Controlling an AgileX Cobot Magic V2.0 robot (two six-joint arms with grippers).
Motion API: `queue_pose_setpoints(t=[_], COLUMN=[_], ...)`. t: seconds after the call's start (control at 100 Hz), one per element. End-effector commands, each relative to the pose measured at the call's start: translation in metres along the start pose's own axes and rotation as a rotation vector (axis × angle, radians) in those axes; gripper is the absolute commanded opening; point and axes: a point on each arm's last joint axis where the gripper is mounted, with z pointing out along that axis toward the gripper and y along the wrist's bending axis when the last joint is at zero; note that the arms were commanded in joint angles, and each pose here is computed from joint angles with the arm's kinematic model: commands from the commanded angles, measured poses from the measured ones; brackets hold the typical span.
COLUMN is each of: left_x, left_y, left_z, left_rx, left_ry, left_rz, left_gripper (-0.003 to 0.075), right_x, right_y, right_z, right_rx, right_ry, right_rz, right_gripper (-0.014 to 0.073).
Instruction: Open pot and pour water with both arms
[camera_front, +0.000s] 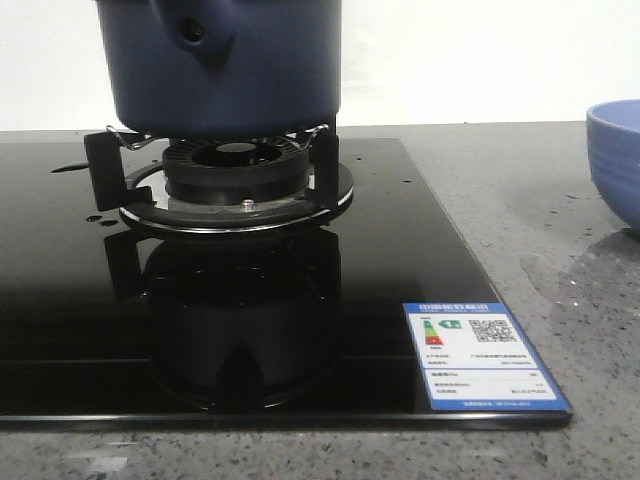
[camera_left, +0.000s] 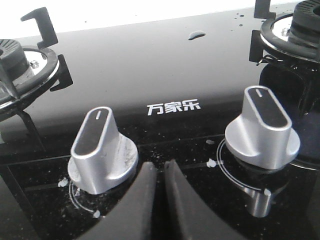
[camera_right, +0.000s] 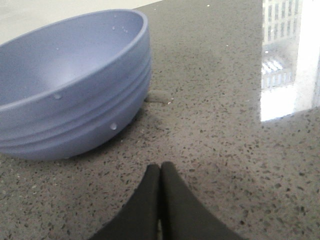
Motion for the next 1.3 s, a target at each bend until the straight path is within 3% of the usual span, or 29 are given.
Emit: queue_pose_setpoints(t=[0.0, 0.7, 0.97, 1.14, 1.29], left_x=[0.005, 0.005, 0.003, -0.014, -0.032], left_y=[-0.001, -0.001, 0.0, 0.004, 0.016], left_z=[0.001, 0.001, 0.001, -0.002, -0.01], left_rx=[-0.004, -0.004, -0.008, -0.043, -0.09], left_ry=[-0.038, -0.038, -0.053, -0.245, -0.491], left_rz=[-0.019, -0.019, -0.019, -0.094, -0.42], left_gripper=[-0.002, -0.002, -0.002, -0.002, -0.002], right_x=[0.006, 0.006, -0.012, -0.028, -0.028], right_y=[-0.002, -0.002, 0.003, 0.006, 0.004], right_z=[0.002, 0.002, 0.0, -0.006, -0.006], right_rx=[0.004, 0.004, -0.052, -0.118, -0.14], right_ry=[-0.01, -0.01, -0.207, -0.379, -0.379], right_rz=[-0.005, -0.005, 0.017, 0.208, 0.386], right_gripper=[-0.0064, -0.0064, -0.0064, -0.0064, -0.0064])
